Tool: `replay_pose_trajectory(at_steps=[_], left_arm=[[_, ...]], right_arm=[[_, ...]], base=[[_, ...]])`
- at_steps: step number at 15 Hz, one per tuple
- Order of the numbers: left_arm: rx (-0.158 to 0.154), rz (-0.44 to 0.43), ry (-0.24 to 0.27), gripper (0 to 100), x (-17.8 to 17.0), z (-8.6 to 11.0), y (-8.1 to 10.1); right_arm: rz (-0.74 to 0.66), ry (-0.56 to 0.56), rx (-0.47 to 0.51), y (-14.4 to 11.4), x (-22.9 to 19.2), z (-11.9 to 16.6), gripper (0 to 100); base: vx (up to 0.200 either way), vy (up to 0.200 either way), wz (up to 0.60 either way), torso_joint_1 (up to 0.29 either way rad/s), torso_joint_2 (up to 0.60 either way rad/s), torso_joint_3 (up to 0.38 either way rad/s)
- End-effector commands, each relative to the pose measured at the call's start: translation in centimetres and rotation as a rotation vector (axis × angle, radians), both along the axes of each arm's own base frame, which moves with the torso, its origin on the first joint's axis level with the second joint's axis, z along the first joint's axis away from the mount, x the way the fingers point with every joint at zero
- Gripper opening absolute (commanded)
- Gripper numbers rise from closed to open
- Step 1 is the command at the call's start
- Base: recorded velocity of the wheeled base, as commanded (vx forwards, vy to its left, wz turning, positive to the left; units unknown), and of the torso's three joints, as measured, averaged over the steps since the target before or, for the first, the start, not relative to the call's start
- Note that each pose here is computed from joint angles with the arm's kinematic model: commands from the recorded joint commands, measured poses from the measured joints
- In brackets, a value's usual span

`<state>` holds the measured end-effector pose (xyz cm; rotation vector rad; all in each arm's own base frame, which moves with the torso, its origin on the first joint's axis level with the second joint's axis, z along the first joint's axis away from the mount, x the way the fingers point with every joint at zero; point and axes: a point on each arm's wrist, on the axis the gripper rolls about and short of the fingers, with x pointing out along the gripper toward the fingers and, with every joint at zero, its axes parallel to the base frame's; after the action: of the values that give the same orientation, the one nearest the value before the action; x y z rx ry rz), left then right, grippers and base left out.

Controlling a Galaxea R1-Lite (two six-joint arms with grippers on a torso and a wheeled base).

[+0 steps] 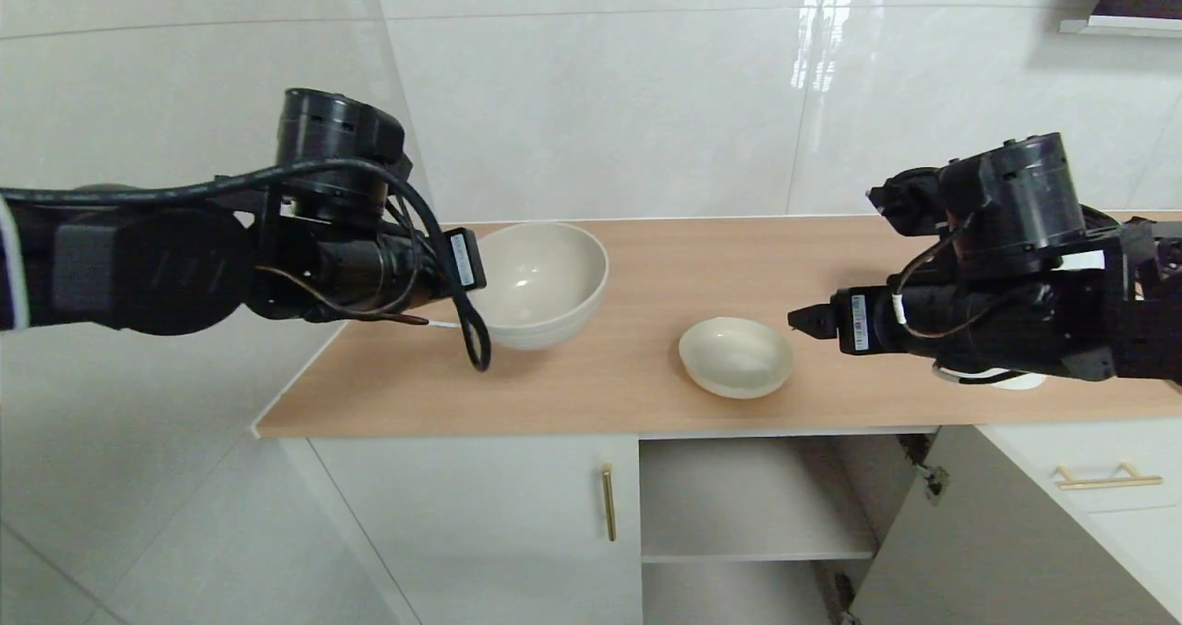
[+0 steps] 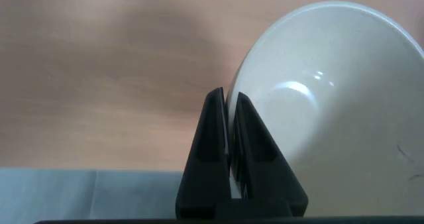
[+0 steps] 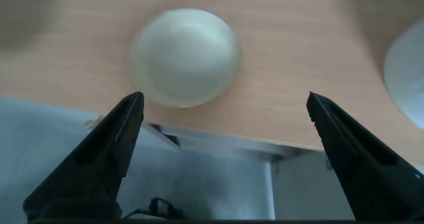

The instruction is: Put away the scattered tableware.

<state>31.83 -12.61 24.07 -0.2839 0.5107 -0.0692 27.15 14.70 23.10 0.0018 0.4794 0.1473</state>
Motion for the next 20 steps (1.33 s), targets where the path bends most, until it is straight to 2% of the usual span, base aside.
replay_pose_trajectory(at_steps=[1, 6, 12, 18, 19, 20], left_arm=[[-0.036, -0.022, -0.088, 0, -3.4, 3.3, 0.8], [-0.045, -0.05, -0.11, 0, -4.9, 4.0, 0.5], [-0.044, -0.068, -0.109, 0, -5.2, 4.0, 0.1], [-0.046, -0.068, -0.113, 0, -5.4, 4.1, 0.2], [-0.047, -0.069, -0.115, 0, -5.5, 4.2, 0.2], [-0.048, -0.069, -0.117, 0, -5.5, 4.2, 0.2]], right_arm=[[-0.07, 0.075, -0.027, 0.4, 4.3, -3.2, 100], [-0.149, 0.135, -0.005, 0.1, 8.4, -6.3, 100], [-0.156, 0.15, -0.015, 0.7, 10.2, -9.1, 100], [-0.154, 0.149, -0.008, 0.8, 10.5, -9.4, 100], [-0.154, 0.15, -0.009, 0.8, 10.5, -9.5, 0], [-0.153, 0.15, -0.006, 0.8, 10.6, -9.5, 0]], base=[[0.0, 0.0, 0.0, 0.0, 0.0, 0.0], [0.0, 0.0, 0.0, 0.0, 0.0, 0.0], [0.0, 0.0, 0.0, 0.0, 0.0, 0.0], [0.0, 0.0, 0.0, 0.0, 0.0, 0.0], [0.0, 0.0, 0.0, 0.0, 0.0, 0.0], [0.0, 0.0, 0.0, 0.0, 0.0, 0.0]])
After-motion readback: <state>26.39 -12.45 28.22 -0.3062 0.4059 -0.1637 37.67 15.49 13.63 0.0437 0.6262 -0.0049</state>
